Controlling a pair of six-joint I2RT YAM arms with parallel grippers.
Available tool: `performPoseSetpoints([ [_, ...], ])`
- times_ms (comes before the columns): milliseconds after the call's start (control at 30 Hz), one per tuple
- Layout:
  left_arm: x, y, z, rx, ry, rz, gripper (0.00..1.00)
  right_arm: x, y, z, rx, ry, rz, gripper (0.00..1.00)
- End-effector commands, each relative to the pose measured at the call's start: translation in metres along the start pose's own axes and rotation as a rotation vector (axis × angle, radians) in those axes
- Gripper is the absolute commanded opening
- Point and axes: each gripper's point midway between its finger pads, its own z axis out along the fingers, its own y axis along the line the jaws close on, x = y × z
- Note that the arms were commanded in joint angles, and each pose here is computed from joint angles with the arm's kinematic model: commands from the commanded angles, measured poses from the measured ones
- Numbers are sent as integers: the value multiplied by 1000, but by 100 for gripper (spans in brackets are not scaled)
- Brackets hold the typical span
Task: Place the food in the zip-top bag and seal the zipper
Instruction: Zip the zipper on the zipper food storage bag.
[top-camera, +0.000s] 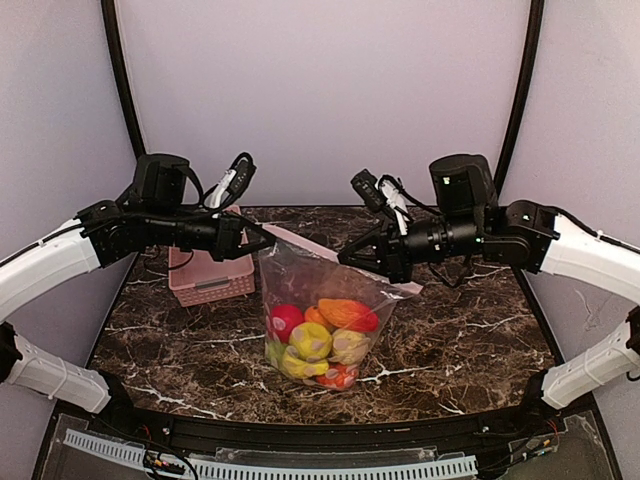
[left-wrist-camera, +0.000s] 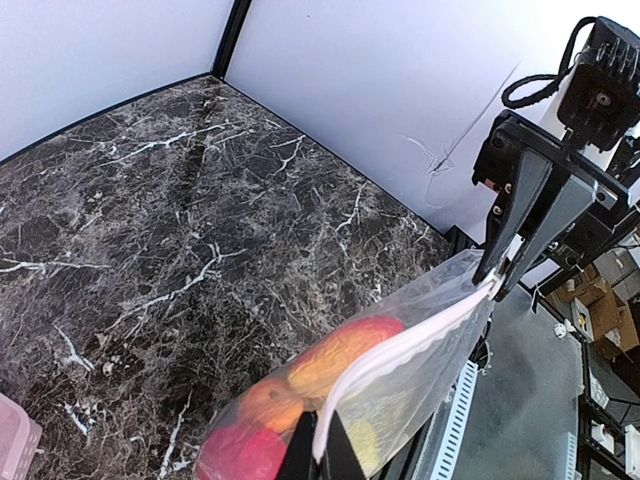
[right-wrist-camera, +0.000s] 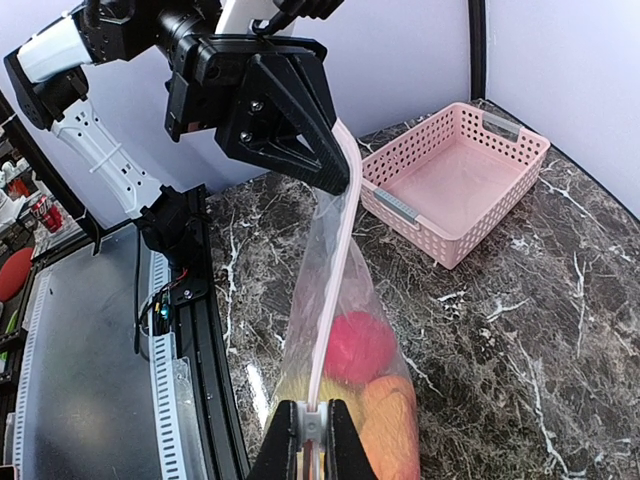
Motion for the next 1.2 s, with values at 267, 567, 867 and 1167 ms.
performPoseSetpoints([
  [267, -1, 36, -13, -118, -40, -61, 1, 6, 6, -13, 0, 11, 9, 0],
  [567, -1, 49, -15, -121, -55, -110, 1, 8, 5, -13, 9, 18, 12, 0],
  [867, 4, 59, -18, -132, -55, -133, 1, 10, 3, -14, 19, 20, 16, 0],
  [1167, 7, 67, -21, -145, -57, -147, 1, 10, 3, -15, 21, 20, 17, 0],
])
